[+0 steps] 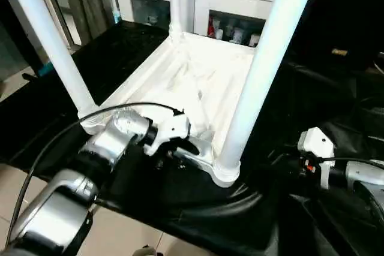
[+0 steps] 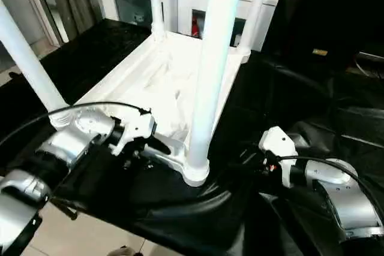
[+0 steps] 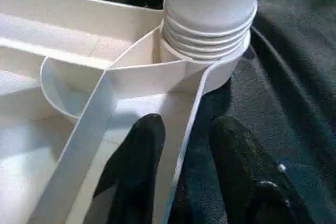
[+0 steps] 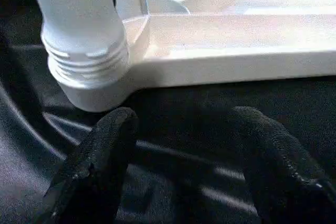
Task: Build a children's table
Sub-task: Rotate leg to tighten
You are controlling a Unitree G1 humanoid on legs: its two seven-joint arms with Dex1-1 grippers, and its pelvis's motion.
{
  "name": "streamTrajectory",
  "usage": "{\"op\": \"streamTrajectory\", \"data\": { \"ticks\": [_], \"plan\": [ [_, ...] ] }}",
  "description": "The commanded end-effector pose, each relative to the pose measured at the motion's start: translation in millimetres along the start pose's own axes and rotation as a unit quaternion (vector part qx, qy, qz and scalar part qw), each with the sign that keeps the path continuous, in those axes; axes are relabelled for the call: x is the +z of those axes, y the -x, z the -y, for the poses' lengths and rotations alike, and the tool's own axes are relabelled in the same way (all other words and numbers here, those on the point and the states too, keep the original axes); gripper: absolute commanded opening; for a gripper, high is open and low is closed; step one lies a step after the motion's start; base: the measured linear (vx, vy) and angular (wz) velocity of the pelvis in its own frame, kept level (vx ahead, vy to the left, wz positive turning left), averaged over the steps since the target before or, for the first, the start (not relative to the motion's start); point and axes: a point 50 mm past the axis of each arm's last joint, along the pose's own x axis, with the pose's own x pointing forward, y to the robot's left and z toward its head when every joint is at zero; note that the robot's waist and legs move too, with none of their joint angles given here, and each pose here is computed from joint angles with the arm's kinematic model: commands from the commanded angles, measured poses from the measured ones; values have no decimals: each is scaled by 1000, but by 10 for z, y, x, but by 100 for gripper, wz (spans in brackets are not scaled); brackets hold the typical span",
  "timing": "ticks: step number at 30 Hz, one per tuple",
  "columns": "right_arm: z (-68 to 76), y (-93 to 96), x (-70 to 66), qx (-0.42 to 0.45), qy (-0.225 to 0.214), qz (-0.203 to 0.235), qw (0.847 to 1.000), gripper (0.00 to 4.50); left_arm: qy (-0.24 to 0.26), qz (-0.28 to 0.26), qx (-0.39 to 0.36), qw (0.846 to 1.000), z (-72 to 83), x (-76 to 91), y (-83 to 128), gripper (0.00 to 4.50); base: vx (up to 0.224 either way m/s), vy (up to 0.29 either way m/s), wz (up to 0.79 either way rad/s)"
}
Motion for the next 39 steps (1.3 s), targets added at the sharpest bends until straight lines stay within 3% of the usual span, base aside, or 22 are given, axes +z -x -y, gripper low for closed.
{"op": "streamTrajectory", "data": {
  "ticks": [1, 7, 19, 24, 31, 39],
  "plan": [
    [4, 36, 14, 3, 2, -5, 1000, 311, -2, -14, -8, 1000, -25, 20, 33, 146, 0, 0, 0],
    [4, 44, 27, 5, 3, -6, 1000, 311, 5, -35, -31, 999, -30, -27, 68, 82, 0, 0, 0],
    [-7, 7, 3, 3, 1, -9, 1000, 311, 14, -64, -46, 997, 32, -135, 53, 8, 0, 0, 0],
    [29, 16, 0, -16, 1, -7, 1000, 311, 24, -36, 9, 999, 10, -113, 15, 1, 0, 0, 0],
    [59, -41, 30, -53, -13, 21, 998, 311, 99, -1, 113, 989, 1, -117, -19, 1, 0, 0, 0],
    [76, -46, -50, -71, -15, 13, 997, 311, 101, -24, 167, 980, 118, -97, -152, 1, 0, 0, 0]
  ]
}}
